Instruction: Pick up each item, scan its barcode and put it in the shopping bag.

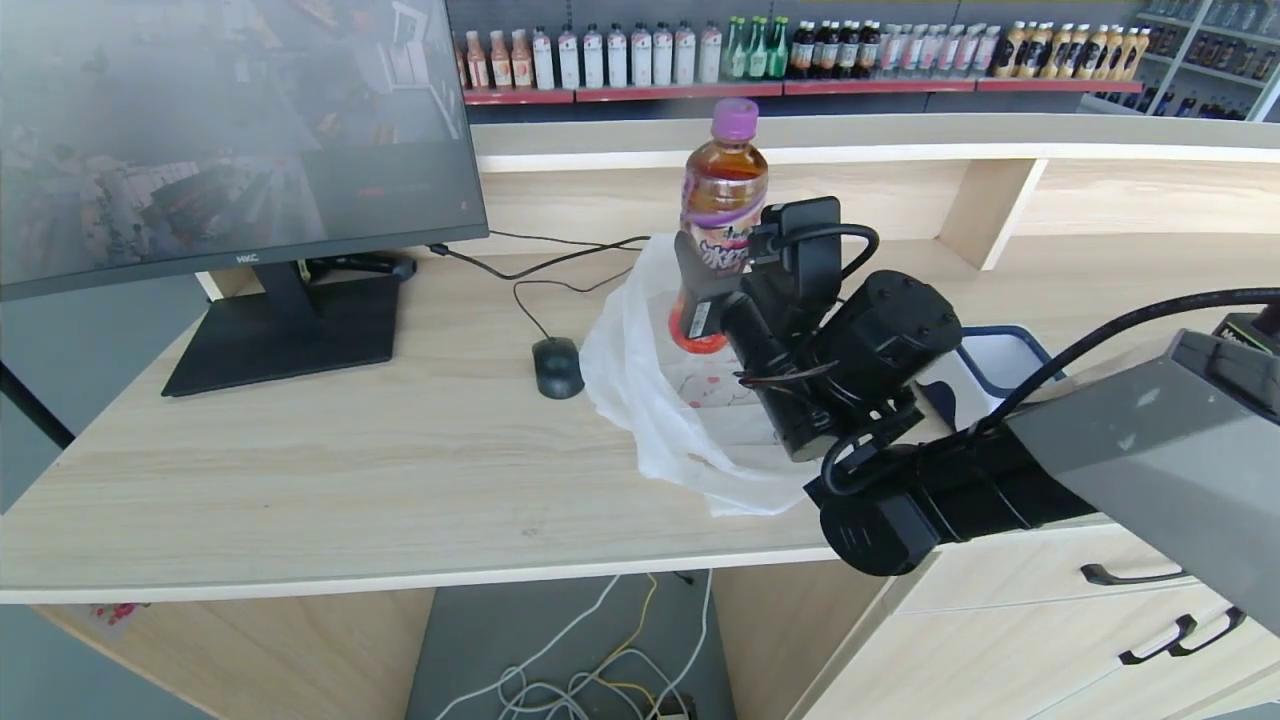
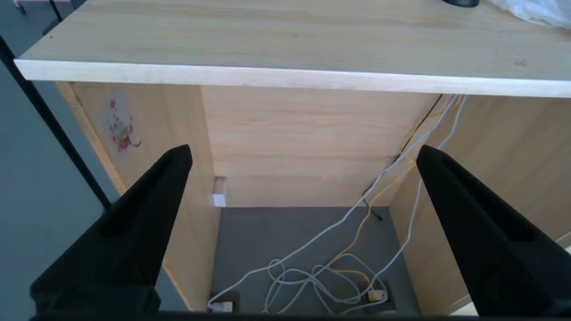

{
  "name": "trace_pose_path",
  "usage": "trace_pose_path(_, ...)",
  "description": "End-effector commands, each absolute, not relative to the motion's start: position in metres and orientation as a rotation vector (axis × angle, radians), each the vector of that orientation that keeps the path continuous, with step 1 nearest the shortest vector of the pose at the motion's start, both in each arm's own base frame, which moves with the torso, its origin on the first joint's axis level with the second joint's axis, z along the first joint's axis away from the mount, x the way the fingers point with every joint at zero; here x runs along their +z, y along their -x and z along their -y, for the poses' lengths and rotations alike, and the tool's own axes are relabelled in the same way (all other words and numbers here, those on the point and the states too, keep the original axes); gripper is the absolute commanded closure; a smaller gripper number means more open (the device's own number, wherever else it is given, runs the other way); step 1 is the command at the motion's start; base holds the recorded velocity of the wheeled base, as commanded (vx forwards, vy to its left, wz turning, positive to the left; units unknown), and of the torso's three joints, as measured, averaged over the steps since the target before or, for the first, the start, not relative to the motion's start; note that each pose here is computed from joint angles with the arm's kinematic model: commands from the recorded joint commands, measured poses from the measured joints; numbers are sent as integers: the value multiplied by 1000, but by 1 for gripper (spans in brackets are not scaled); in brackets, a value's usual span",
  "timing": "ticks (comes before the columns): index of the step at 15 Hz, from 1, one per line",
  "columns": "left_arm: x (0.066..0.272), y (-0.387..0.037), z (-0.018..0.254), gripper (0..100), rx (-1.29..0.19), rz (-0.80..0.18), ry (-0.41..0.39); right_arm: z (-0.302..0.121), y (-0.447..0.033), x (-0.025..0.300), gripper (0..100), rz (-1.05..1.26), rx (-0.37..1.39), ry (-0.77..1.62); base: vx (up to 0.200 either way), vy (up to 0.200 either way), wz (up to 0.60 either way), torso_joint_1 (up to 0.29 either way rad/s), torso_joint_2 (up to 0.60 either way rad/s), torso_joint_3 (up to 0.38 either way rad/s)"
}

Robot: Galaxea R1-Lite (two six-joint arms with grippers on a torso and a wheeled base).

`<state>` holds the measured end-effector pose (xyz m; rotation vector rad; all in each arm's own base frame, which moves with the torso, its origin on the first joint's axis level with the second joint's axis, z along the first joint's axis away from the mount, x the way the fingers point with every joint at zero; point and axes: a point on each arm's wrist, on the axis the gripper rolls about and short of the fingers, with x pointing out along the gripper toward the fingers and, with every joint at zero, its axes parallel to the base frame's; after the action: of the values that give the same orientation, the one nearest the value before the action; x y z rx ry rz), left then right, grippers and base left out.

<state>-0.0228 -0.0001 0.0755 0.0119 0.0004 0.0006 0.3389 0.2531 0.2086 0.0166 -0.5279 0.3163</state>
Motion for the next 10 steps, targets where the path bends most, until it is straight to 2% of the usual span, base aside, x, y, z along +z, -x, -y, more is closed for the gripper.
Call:
trace_pose_path(1, 75, 23, 0, 0, 2, 0, -12, -256, -346, 201, 100, 520, 313, -11, 0, 0, 0, 0, 0, 0)
trace_pose_path(10, 75, 23, 0, 0, 2, 0, -12, -261, -370, 168, 100, 472, 303, -13, 0, 0, 0, 0, 0, 0)
